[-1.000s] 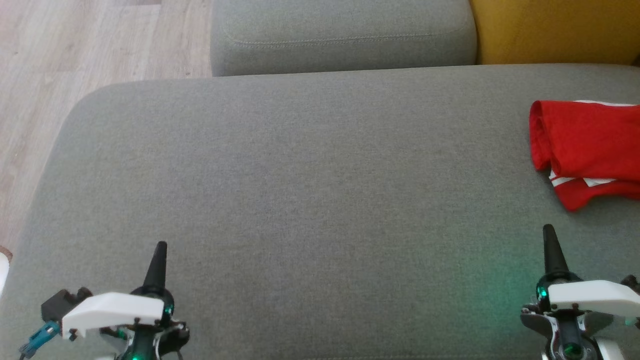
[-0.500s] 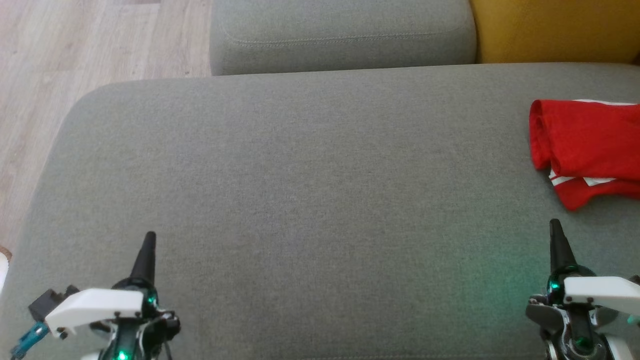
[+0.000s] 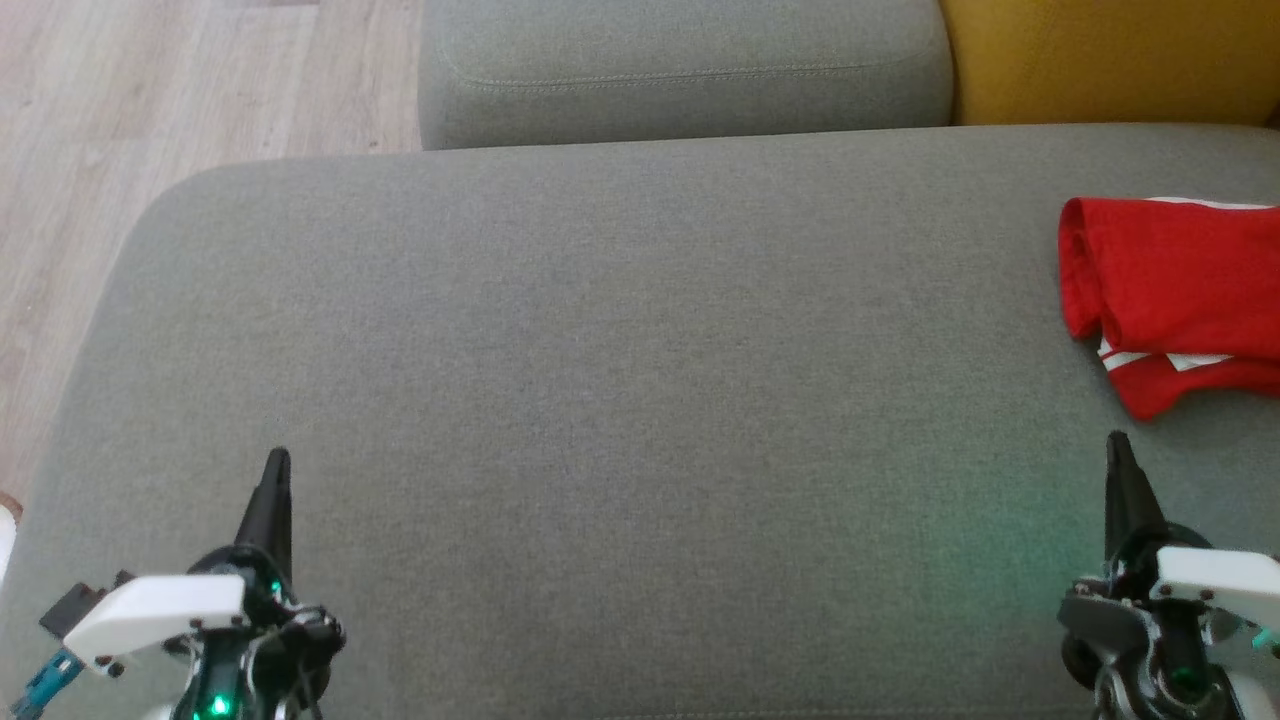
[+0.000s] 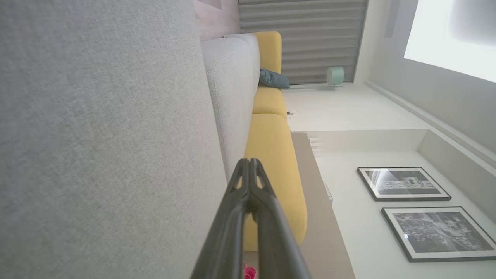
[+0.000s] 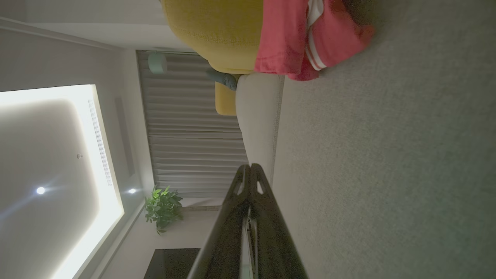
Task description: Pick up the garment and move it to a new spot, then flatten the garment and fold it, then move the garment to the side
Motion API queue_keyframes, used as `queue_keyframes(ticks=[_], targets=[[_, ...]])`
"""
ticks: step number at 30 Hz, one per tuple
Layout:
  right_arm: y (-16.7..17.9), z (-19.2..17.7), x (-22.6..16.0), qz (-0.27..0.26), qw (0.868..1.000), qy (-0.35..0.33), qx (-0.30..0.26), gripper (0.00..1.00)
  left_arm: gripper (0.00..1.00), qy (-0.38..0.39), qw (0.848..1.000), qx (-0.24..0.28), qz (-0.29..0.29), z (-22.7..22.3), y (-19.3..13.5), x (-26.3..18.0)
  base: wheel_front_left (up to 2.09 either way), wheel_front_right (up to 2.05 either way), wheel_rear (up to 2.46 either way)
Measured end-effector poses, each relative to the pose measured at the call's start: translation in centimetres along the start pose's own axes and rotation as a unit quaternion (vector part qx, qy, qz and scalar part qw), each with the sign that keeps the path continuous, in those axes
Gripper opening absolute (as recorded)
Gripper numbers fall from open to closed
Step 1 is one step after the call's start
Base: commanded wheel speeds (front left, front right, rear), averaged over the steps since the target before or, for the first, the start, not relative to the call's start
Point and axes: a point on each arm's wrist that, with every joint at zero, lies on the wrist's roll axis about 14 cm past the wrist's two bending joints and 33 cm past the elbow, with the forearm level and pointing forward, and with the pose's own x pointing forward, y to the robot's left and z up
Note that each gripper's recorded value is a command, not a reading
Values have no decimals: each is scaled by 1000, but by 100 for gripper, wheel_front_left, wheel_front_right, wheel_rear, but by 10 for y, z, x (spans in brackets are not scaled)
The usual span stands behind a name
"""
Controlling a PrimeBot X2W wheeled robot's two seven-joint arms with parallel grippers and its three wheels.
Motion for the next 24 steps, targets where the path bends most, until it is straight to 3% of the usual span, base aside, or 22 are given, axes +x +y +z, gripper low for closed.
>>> queue_keyframes(ticks=[7, 24], targets=[[7, 4, 3, 13, 999, -3, 40, 0, 0, 2, 999, -35, -18, 2, -9, 3, 0, 0, 0], [7, 4, 3, 13, 999, -3, 41, 0, 0, -5, 999, -38, -19, 6, -9, 3, 0, 0, 0]])
